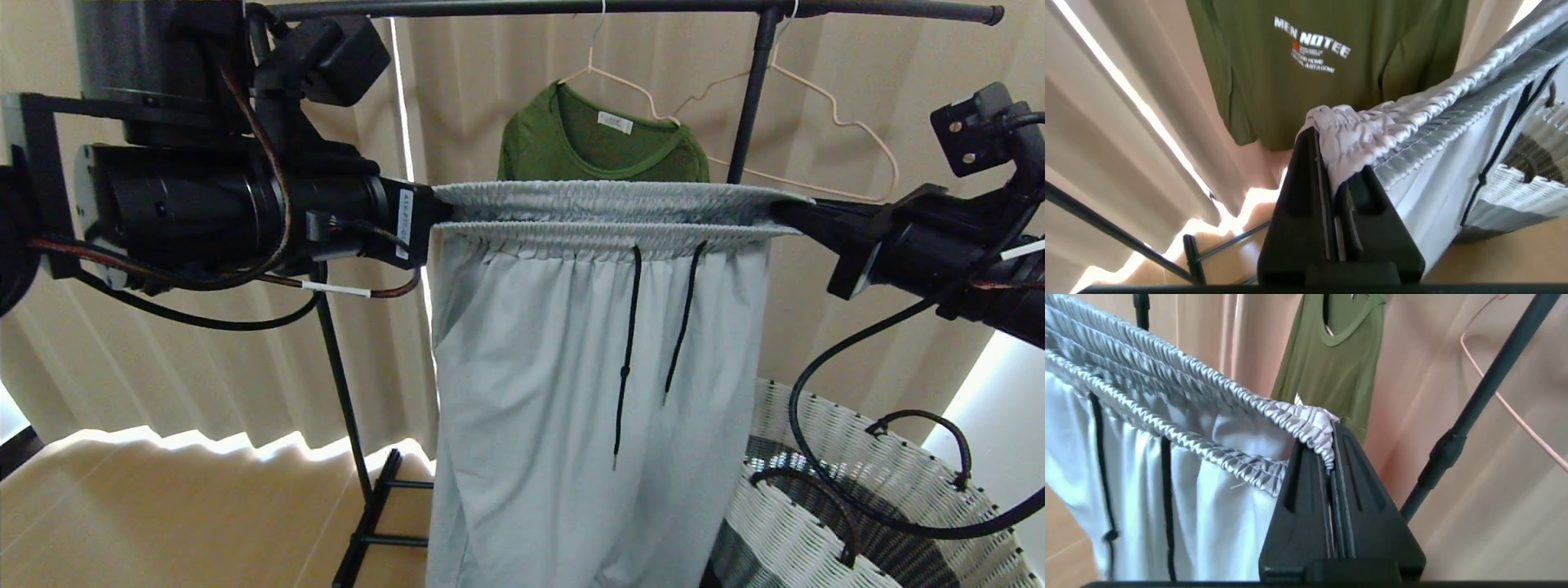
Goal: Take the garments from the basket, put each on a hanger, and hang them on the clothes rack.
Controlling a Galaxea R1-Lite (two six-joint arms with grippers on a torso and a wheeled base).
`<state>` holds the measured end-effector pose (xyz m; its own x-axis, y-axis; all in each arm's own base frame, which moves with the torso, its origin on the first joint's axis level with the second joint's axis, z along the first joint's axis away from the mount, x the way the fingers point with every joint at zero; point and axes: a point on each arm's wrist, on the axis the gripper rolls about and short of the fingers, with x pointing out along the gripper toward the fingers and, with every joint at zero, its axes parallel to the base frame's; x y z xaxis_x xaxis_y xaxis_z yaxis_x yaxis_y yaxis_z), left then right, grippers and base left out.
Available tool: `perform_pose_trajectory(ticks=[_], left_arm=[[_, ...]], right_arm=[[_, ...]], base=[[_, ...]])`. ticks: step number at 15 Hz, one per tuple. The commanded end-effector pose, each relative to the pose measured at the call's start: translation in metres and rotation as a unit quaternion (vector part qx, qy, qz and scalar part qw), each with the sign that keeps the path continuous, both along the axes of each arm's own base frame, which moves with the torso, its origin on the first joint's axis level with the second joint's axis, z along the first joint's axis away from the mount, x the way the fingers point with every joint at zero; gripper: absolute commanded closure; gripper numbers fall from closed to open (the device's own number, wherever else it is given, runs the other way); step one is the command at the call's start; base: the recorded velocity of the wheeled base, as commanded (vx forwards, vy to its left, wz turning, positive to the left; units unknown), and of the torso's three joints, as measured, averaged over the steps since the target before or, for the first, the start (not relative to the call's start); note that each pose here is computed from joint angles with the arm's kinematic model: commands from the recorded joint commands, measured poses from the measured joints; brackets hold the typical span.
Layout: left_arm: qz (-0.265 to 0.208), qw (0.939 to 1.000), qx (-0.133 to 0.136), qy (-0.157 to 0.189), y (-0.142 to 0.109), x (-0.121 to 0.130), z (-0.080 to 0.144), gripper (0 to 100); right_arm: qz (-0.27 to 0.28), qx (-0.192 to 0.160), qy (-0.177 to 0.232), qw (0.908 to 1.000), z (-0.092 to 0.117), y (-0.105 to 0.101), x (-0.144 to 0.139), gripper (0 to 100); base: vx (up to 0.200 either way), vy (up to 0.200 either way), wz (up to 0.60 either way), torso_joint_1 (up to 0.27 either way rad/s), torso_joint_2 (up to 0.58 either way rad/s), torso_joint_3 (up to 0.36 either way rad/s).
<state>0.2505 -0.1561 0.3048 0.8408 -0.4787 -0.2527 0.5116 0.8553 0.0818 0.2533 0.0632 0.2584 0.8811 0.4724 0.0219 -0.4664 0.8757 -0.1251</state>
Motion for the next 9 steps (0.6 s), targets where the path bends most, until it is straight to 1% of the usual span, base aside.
perform_pose_trajectory(ticks=[1, 7, 8, 9], left_arm=[[0.001, 1.0, 0.003, 0.005, -0.0016, 0.0029, -0.0038, 100], [0.001, 1.0, 0.001, 0.002, -0.0001, 0.0006, -0.0015, 100], [0.001, 1.0, 0.001, 0.001, 0.0006, -0.0006, -0.0006, 100], [0.0, 1.0, 0.0, -0.001, 0.0005, -0.0012, 0.0003, 100]], right_arm=[[0.002, 0.001, -0.004, 1.0, 0.0018, -0.0004, -0.0035, 100], [0.002, 0.001, -0.003, 1.0, 0.0016, -0.0004, -0.0035, 100], [0.002, 0.001, -0.003, 1.0, 0.0016, -0.0001, -0.004, 0], [0.003, 0.0, -0.002, 1.0, 0.0007, 0.0002, -0.0042, 0]], base=[[0.0, 0.0, 0.0, 0.0, 0.0, 0.0], [0.0, 0.0, 0.0, 0.0, 0.0, 0.0], [0.0, 0.0, 0.0, 0.0, 0.0, 0.0], [0.0, 0.0, 0.0, 0.0, 0.0, 0.0]])
